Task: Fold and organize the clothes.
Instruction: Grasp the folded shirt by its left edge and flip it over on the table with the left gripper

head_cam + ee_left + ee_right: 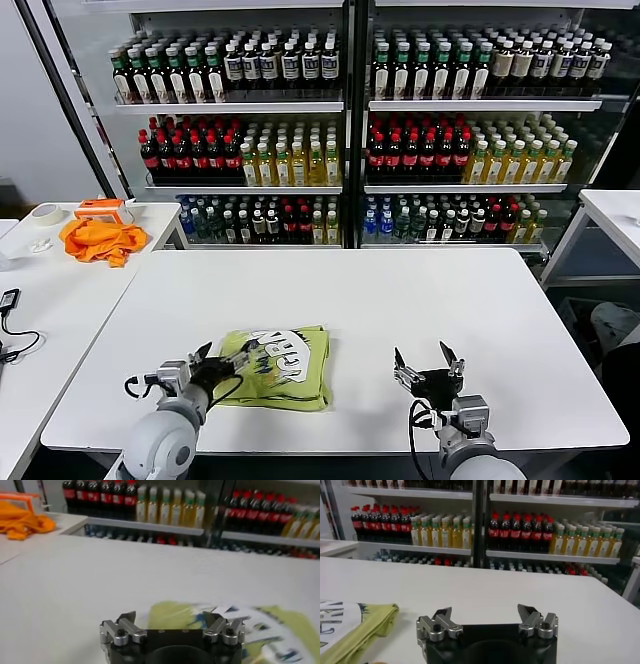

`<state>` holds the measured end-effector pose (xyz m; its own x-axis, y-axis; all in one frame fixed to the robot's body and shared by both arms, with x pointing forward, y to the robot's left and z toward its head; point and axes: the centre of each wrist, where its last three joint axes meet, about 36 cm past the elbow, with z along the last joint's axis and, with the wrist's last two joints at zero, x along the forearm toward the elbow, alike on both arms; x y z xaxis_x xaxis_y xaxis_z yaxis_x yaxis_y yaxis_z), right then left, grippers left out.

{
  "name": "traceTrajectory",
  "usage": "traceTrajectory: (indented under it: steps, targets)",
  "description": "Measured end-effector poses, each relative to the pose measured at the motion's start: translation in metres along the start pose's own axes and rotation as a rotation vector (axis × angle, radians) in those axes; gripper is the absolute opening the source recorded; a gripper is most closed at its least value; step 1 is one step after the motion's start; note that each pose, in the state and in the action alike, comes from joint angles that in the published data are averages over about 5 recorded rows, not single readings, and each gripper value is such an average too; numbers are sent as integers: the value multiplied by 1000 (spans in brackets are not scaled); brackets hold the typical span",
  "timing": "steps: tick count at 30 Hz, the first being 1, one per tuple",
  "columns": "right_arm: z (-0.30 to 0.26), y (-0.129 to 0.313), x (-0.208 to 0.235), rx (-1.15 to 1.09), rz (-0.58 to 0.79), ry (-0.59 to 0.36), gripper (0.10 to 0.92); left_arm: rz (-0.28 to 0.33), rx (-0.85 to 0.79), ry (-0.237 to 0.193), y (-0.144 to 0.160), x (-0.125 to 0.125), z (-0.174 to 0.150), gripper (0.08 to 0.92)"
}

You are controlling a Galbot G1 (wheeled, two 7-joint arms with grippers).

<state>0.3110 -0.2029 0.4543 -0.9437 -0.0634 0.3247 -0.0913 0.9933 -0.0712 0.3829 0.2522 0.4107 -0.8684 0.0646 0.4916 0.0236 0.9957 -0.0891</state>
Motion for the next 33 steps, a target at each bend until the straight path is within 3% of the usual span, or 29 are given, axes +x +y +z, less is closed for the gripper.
traceTrajectory:
  steps: [13,33]
  targets:
    - [0,-2,-1,5,5,1,823,-32,-26,23,7,-4,27,798]
    - [2,-4,-1,9,10,7,823,32,-19,20,-3,-5,45,230]
